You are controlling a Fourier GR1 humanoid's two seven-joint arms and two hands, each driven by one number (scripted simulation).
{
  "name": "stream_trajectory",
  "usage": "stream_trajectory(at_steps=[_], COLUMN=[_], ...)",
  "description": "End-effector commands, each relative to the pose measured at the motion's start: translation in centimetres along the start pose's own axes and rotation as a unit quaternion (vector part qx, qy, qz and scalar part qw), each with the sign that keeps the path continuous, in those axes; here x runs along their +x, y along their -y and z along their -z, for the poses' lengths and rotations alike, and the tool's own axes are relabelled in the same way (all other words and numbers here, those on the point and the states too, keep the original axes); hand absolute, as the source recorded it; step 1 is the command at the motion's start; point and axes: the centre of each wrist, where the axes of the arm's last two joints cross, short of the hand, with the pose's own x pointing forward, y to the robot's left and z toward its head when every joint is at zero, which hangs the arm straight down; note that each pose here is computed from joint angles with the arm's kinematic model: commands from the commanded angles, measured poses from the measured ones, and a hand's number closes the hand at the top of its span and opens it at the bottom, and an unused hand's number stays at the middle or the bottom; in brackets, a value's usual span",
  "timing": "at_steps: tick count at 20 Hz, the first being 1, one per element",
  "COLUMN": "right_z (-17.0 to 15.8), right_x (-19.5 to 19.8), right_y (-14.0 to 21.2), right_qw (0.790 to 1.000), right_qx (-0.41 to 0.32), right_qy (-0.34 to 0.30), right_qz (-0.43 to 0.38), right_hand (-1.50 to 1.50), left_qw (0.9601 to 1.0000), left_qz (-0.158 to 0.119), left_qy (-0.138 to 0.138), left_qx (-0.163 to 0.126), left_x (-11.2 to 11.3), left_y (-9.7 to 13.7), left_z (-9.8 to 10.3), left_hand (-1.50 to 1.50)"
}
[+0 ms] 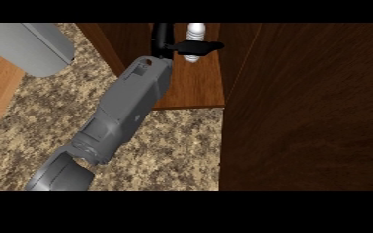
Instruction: Pick up the bottled water, place it into the cabinet and close the cabinet
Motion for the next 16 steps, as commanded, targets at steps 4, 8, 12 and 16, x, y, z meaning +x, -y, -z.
stream_trajectory(at_steps=[4, 8, 12, 16], right_z=[0.8, 1.5, 2.0, 1.8], right_x=[3.0, 3.2, 1.9, 2.9], right_y=[-1.4, -1.4, -1.7, -2.7], right_qw=[1.000, 1.000, 1.000, 1.000], right_qx=[0.013, 0.010, 0.005, 0.003], right_qy=[0.017, 0.013, 0.011, 0.009], right_qz=[-0.006, -0.001, -0.002, 0.000], right_hand=[-1.50, -1.50, -1.50, -1.50], left_qw=[0.9973, 0.9941, 0.9903, 0.9896], left_qz=[-0.062, -0.085, -0.108, -0.123], left_qy=[-0.002, -0.006, -0.026, -0.001], left_qx=[-0.039, -0.068, -0.083, -0.074], left_x=[-0.7, 0.1, 0.3, -0.3], left_y=[0.2, 1.1, 2.1, 1.5], left_z=[-1.3, -2.7, -4.9, -7.6], left_hand=[-1.50, -1.50, -1.50, -1.50])
